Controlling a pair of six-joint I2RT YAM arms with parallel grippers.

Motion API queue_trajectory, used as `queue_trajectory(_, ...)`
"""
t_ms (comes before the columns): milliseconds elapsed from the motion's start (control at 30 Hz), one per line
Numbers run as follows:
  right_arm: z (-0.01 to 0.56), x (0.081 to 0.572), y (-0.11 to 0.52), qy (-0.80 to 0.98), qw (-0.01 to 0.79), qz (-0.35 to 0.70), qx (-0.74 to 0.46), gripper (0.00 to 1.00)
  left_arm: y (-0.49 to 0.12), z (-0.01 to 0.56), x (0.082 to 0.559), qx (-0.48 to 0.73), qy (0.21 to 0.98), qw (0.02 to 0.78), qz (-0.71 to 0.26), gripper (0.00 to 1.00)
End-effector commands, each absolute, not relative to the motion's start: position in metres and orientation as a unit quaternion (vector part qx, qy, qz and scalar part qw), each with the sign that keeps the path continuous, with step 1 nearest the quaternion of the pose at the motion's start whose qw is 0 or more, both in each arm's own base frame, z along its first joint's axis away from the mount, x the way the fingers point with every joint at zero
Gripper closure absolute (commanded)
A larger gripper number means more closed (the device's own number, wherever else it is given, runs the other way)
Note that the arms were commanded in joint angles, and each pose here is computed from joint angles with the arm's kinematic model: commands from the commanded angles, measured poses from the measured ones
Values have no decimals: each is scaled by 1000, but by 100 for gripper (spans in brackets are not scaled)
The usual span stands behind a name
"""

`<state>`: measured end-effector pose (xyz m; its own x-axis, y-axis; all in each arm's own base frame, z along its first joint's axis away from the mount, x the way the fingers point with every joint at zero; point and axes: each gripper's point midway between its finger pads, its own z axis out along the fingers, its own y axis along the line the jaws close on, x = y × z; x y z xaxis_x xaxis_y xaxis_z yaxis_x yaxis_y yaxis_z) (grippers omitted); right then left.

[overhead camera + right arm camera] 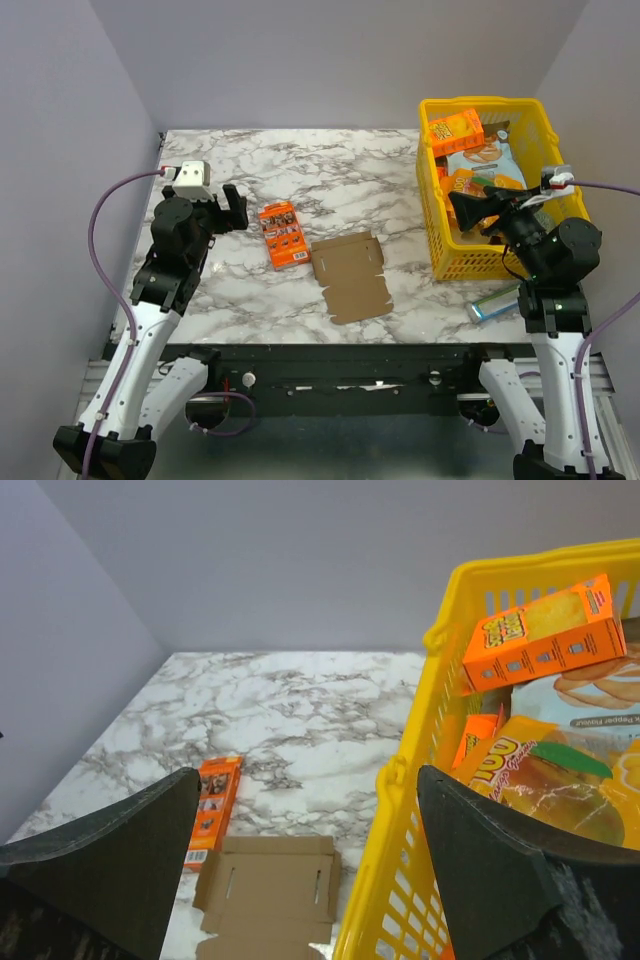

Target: Fold the paper box

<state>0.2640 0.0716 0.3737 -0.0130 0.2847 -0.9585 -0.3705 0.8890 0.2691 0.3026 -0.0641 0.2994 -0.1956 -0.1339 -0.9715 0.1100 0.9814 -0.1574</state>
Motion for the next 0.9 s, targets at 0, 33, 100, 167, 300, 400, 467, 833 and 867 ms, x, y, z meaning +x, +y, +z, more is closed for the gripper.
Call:
queue_trajectory(0, 368, 254, 77, 700, 674, 231, -51, 5, -68, 316, 304, -15, 755, 646, -115, 1)
queue_trajectory(33, 368, 255, 79, 703, 670, 233, -55, 5, -68, 315, 305, -18, 756, 644, -116, 1)
queue_trajectory(100, 372, 252, 91, 709, 660, 239, -68, 6, -69, 320, 306, -30, 753, 645, -125, 1)
queue_trajectory(167, 368, 256, 100, 720, 650, 230, -83, 7, -70, 324, 308, -35, 752, 646, -130, 1)
queue_trajectory(300, 352, 257, 145, 756, 604, 223, -123, 8, -83, 337, 313, -11, 743, 651, -156, 1)
queue_trajectory(400, 330, 255, 192, 785, 553, 228, -163, 9, -97, 332, 315, 23, 739, 649, -181, 1)
queue_trajectory(467, 312, 256, 213, 800, 531, 218, -175, 9, -106, 323, 313, 42, 738, 644, -197, 1)
queue_trajectory(833, 150, 290, 244, 918, 346, 145, -127, 13, -126, 274, 316, 57, 775, 583, -237, 1)
queue_trajectory(867, 145, 296, 238, 922, 345, 130, -118, 15, -128, 270, 317, 58, 777, 578, -242, 1)
